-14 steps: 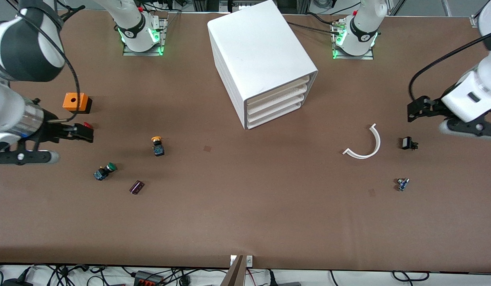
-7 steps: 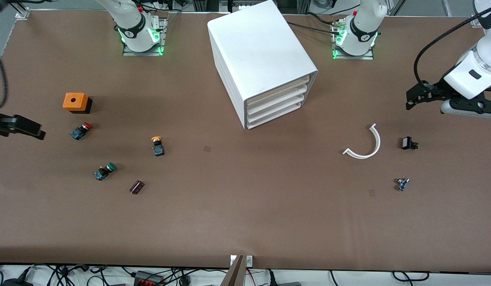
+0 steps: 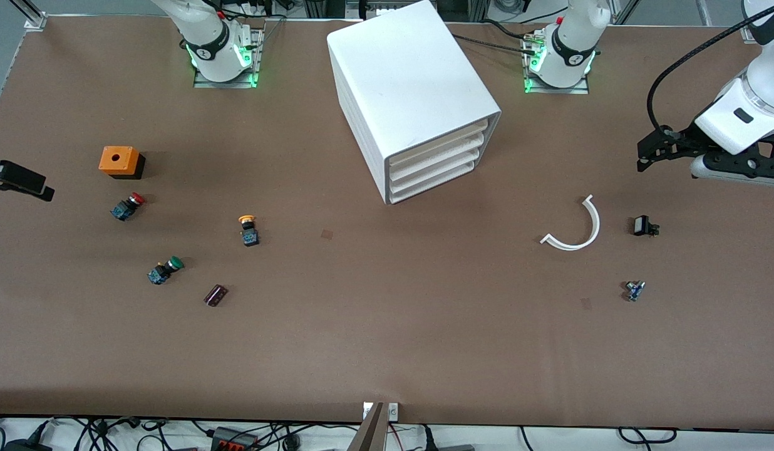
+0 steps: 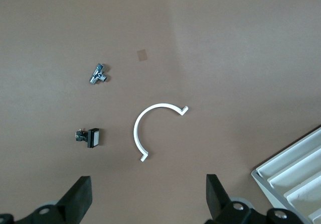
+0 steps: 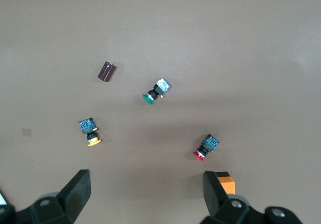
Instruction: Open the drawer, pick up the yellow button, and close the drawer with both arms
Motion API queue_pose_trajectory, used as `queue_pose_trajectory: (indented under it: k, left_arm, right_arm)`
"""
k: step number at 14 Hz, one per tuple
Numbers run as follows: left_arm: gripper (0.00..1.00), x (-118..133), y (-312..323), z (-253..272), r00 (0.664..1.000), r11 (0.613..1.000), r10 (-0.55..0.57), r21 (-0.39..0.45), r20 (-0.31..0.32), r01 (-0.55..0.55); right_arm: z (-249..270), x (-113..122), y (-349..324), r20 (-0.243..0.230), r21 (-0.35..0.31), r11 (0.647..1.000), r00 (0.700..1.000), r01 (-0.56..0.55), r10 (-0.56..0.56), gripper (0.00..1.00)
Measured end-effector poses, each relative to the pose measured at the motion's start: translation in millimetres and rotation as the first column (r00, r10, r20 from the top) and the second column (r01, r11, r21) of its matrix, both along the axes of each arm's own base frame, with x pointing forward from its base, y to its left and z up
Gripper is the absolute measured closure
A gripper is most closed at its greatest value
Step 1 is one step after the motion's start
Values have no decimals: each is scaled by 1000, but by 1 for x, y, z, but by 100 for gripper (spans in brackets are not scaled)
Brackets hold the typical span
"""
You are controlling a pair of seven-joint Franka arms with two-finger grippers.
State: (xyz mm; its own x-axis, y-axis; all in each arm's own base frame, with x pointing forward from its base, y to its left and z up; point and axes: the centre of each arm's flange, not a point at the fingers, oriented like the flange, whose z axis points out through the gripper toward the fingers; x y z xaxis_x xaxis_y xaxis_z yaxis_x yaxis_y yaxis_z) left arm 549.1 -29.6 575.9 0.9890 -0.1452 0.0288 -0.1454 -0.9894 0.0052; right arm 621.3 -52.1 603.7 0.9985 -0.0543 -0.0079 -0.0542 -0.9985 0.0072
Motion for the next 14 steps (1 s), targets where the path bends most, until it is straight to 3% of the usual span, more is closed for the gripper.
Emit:
queue_pose_trajectory:
  k: [3, 9, 14]
  left_arm:
    - [0, 0, 0, 2, 1000, 1000, -21, 1, 4, 21]
    - [0, 0, 0, 3, 1000, 1000, -28, 1, 6, 28]
    - [0, 0, 1, 3, 1000, 1000, -27, 1, 6, 27]
  right_arm:
    - [-7, -11, 4, -18, -1, 1000, 1000, -7, 7, 0]
    - [-17, -52, 2, -7, 5, 1000, 1000, -6, 6, 0]
    - [-18, -56, 3, -10, -2, 1000, 1000, -11, 11, 0]
